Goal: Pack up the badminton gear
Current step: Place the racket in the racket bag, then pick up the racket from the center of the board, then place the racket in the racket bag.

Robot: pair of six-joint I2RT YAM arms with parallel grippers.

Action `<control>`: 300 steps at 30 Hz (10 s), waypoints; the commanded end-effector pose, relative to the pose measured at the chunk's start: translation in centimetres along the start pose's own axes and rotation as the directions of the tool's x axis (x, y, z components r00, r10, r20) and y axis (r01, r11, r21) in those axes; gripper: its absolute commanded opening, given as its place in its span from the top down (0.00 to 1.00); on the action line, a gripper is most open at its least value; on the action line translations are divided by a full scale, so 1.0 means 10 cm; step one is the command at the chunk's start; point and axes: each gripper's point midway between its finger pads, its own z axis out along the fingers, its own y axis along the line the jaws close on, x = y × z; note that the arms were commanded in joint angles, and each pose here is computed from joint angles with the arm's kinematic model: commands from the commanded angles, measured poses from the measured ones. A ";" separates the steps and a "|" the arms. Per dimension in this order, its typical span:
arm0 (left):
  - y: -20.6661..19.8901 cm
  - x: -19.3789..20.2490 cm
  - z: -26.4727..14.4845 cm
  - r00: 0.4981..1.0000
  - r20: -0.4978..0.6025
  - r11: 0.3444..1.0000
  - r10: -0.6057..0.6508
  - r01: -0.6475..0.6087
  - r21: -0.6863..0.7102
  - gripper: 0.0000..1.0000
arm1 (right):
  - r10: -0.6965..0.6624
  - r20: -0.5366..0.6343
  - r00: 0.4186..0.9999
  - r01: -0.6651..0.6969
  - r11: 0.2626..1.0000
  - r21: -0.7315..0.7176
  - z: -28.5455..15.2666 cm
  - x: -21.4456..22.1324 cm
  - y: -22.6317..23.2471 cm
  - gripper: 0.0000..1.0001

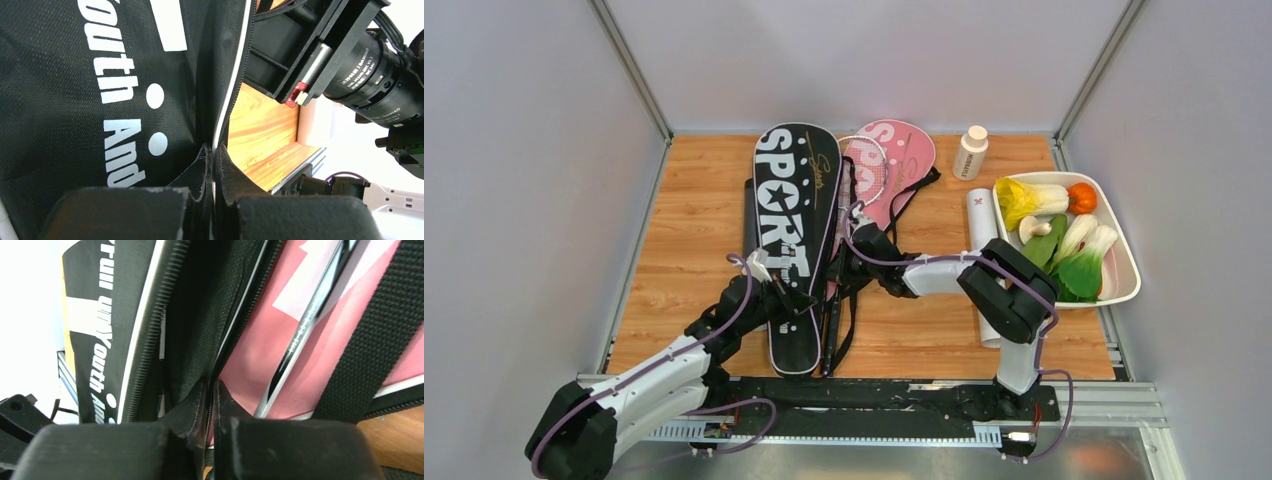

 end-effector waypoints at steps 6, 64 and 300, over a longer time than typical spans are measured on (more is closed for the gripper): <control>-0.46 -0.34 -0.20 0.995 0.065 0.997 0.073 -0.074 0.014 1.00 | -0.049 0.090 0.995 0.064 0.982 -0.177 -0.62 -0.49 0.96 1.00; -0.16 -0.31 -0.12 0.988 0.017 0.984 0.152 -0.150 -0.101 1.00 | 0.023 0.393 0.919 -0.060 0.995 0.081 -0.74 -2.26 -0.78 0.42; -0.62 0.05 -0.16 0.982 -0.128 0.969 0.139 -0.108 0.222 1.00 | 0.001 -0.216 0.976 -0.092 0.906 -0.412 -0.66 0.53 0.59 1.00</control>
